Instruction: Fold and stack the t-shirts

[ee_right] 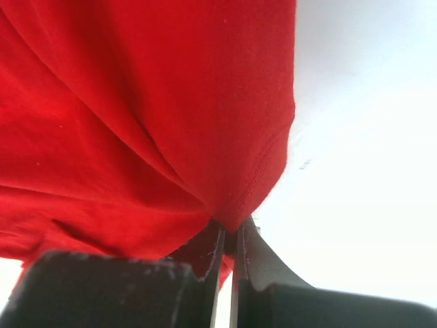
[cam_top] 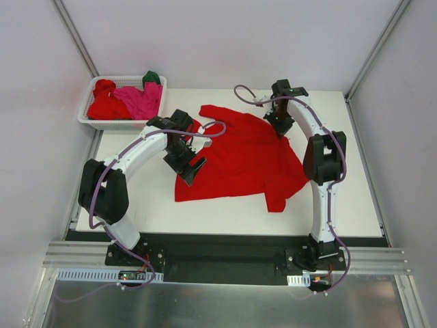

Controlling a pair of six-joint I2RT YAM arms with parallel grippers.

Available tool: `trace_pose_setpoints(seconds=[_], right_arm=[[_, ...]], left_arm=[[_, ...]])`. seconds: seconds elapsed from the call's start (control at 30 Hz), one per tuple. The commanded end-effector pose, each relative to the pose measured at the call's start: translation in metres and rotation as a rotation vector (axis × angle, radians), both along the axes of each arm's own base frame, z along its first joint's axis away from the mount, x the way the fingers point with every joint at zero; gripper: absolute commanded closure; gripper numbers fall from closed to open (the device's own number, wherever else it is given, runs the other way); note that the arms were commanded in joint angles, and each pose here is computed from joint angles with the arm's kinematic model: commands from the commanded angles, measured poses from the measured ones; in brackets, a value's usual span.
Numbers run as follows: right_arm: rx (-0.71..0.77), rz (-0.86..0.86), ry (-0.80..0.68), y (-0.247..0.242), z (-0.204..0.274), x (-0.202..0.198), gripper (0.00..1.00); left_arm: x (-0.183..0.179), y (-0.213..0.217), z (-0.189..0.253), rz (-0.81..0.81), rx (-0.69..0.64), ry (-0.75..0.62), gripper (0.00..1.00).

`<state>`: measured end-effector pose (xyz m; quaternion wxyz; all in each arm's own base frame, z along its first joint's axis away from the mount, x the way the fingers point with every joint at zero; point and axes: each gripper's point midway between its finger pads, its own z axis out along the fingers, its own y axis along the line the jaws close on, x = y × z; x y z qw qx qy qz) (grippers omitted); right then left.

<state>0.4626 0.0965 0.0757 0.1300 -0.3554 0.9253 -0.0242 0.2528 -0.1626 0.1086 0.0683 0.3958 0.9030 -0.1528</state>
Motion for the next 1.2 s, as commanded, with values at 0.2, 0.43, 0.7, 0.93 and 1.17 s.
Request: trace_pose_setpoints(seconds=[0.2,0.43,0.7,0.93,1.17], right_arm=[[-0.097,0.043,-0.036,-0.002,0.008,0.022,0.99],[-0.120,-0.012,-0.076,-0.018,0.011,0.031,0.82],[-0.095,-0.080,-0.175,-0.030,0.056,-0.007,0.04],[0.001,-0.027,-0.052,-0.010,0.053,-0.124,0.04],[0.027,0.031,-0.011,0.011,0.025,-0.183,0.04]], left_arm=[[-0.010,-0.009,0.011,0.004,-0.057,0.019,0.14],[-0.014,-0.007,0.009,-0.002,-0.053,0.025,0.14],[-0.016,-0.011,0.012,-0.008,-0.079,0.027,0.13],[-0.013,-0.016,0.018,-0.019,-0.107,0.016,0.12],[-0.011,-0.020,0.018,-0.027,-0.107,0.019,0.12]])
